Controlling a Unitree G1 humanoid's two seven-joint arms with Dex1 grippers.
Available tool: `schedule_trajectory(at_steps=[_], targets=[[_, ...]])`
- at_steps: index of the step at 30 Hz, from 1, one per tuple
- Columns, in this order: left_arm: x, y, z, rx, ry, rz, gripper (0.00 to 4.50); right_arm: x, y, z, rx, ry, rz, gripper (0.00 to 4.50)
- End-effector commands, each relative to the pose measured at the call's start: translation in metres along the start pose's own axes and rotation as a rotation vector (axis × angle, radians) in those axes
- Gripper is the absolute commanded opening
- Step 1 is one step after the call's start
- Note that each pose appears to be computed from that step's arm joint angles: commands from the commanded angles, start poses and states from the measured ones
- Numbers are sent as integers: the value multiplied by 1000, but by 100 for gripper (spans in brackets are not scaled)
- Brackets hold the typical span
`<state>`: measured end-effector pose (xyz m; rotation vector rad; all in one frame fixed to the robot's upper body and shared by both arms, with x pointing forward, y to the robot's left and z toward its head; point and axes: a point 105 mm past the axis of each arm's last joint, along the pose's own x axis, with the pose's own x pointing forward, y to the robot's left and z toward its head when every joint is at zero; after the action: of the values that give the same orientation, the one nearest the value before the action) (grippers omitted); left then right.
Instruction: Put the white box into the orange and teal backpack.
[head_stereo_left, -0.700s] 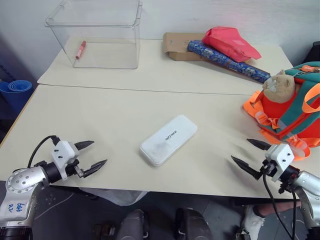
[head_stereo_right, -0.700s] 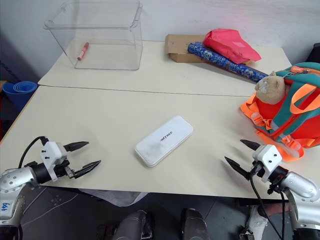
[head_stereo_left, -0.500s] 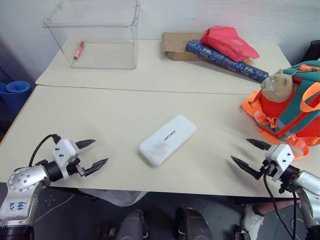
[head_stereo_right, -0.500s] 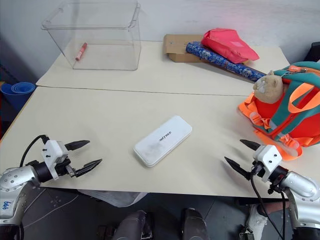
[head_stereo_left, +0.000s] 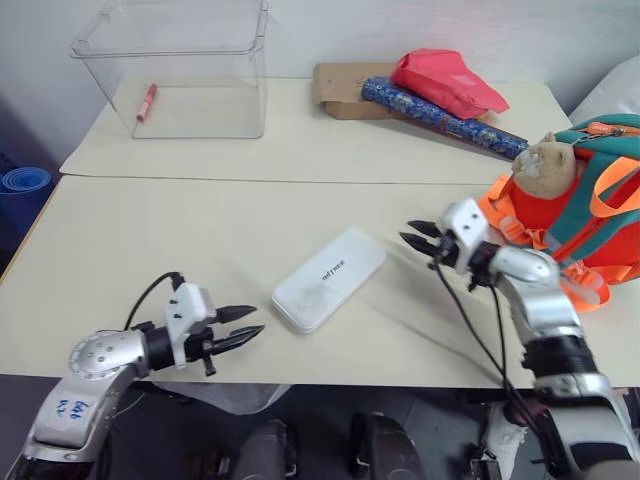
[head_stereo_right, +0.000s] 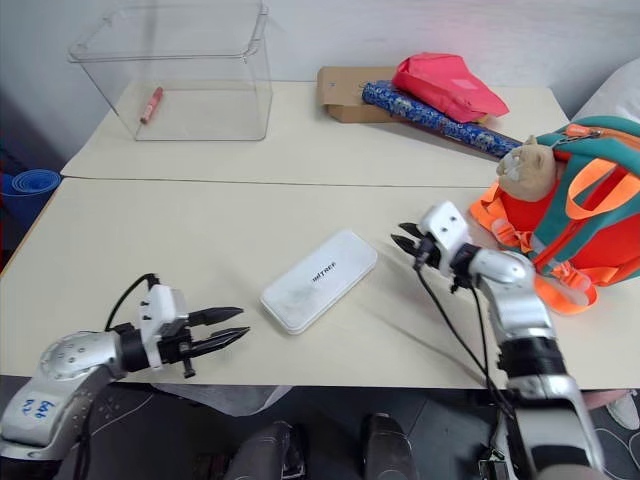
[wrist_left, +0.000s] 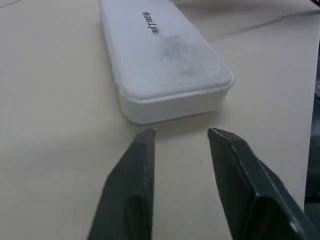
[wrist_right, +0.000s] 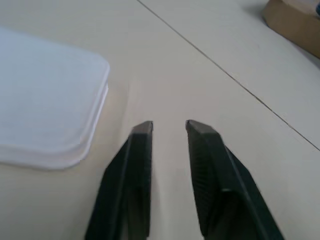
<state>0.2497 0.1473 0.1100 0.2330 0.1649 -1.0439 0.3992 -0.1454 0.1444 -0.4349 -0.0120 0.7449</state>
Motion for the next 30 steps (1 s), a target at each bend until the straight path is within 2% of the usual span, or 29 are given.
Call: schedule_trajectory(at_steps=[1,2,6,9,15,18,22,28,30], targets=[[13,1,4,52,16,19,25,11,-3,2,-13,-5,-30,0],[16,2,3,56,23,24,3,14,-2,3,-11,-8,-28,0],[21,2,2,57,37,13,1,23,12,1,9,10,63,0],[23,3,3,56,26,12,1,19,23,0,50,12,162,0],[32,13,10,79,-7,36,1,-8,38,1,67,17,293,0],[39,18,15,107,-28,38,1,-29,50,-6,73,62,352,0],[49,19,17,128,-38,5,1,-52,59,-13,100,117,348,0],[52,25,16,95,-27,-15,1,-79,56,-20,141,172,235,0],[45,34,13,56,-11,2,39,-88,58,-22,151,195,233,0]])
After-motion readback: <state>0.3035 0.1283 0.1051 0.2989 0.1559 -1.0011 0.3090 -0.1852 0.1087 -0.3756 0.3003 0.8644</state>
